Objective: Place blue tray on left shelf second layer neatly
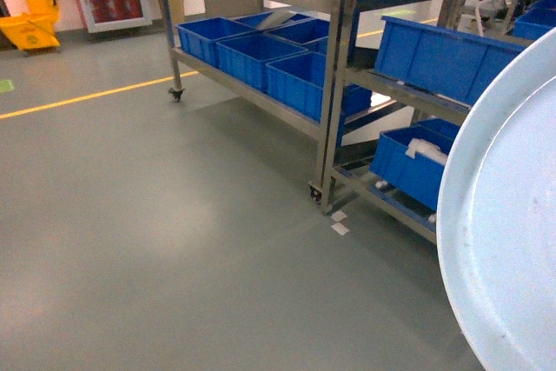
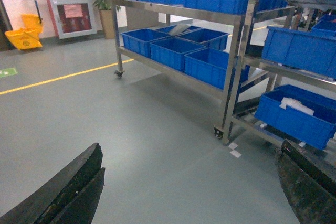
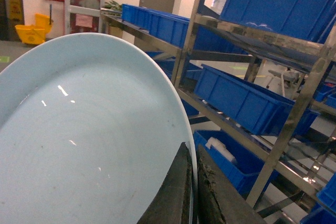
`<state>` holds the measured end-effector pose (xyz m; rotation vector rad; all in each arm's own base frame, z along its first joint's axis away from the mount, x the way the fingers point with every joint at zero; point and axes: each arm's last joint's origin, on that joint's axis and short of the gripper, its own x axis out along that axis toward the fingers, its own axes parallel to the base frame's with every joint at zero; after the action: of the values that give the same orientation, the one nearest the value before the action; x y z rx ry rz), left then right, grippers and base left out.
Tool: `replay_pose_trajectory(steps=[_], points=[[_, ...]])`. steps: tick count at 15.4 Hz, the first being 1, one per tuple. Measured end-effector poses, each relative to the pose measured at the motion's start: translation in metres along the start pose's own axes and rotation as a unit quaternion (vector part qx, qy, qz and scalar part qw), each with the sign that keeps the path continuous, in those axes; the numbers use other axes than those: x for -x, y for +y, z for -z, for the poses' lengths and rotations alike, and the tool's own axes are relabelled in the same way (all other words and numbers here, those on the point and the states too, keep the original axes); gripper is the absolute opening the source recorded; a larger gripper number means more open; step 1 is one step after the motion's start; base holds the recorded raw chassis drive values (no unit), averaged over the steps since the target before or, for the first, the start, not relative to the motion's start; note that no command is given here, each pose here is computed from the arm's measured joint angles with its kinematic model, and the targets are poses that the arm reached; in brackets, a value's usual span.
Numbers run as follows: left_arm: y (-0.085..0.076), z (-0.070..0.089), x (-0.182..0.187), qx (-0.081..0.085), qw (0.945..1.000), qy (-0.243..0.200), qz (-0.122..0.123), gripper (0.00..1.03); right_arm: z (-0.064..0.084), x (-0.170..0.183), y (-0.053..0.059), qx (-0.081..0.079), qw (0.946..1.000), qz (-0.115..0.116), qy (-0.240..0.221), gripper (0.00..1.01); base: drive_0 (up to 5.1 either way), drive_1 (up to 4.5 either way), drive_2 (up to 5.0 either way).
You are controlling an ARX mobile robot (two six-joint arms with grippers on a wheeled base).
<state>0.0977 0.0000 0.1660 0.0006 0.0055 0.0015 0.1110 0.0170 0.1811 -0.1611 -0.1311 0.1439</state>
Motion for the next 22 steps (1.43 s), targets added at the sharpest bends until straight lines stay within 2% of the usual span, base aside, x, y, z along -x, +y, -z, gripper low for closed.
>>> replay_pose_trajectory(steps=[10,22], points=[[0.0000,-0.0001,0.0000,0.000,1.0000,0.000,0.000,0.98,-0.0001,0.0000,0.0000,0.000,1.0000,0.000,0.000,0.02,-1.8,2.49,-6.1],[0.0001,0.0004,0.0000,0.000,1.0000,0.002,-0.002,0.98,0.0013,-0.0005,0.0003,0.000,1.0000,-0.002,0.006,0.02,-4.3,3.31,-4.1]])
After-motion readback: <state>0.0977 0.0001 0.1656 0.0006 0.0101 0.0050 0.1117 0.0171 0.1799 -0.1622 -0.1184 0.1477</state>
